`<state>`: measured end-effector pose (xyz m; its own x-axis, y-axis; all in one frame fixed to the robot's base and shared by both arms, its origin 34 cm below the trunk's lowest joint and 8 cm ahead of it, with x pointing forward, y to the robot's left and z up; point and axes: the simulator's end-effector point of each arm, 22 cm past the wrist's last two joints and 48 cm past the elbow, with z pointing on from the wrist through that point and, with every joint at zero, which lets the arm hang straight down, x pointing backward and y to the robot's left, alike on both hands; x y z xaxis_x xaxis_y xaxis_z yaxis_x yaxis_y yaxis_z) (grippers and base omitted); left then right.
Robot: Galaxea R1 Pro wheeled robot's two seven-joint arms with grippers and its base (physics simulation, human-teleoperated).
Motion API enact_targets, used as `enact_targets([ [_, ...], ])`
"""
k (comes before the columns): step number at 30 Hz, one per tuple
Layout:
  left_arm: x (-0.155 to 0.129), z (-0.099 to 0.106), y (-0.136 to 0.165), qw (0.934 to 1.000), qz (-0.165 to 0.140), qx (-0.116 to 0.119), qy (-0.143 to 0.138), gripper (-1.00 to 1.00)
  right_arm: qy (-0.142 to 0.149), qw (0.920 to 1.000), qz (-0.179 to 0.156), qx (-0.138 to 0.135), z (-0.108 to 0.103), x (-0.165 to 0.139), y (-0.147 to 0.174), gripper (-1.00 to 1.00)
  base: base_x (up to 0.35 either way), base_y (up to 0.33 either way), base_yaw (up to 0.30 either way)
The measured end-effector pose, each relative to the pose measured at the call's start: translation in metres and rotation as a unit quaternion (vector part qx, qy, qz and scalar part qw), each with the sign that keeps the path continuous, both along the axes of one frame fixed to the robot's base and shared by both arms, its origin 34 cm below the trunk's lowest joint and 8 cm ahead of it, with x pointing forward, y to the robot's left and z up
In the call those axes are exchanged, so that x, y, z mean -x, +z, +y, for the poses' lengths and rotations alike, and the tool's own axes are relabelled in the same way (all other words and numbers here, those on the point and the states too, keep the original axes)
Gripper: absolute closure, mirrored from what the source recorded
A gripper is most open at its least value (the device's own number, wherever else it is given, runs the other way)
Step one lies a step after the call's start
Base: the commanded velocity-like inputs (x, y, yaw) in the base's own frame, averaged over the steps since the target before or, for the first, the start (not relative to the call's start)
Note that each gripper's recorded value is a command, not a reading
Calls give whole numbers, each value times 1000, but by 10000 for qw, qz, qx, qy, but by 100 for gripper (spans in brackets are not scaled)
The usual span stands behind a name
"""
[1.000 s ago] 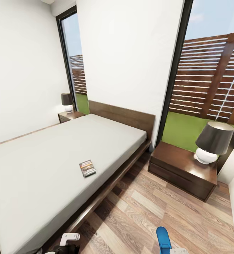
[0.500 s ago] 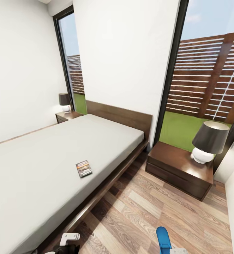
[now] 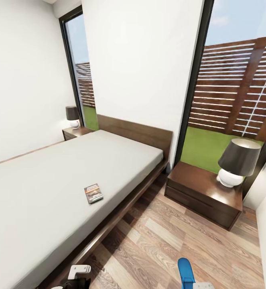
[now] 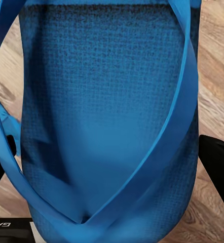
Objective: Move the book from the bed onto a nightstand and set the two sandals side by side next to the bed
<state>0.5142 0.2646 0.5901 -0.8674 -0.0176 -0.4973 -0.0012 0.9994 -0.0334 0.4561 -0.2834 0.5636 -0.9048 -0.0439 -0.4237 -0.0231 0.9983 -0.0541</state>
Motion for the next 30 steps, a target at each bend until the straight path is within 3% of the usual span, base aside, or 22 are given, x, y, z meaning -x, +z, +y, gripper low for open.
enact_targets([
  [30, -1, 0, 0, 10000, -15, 4, 0, -100, 0, 10000, 1, 0, 0, 0, 0, 100, 12, -64, -5],
])
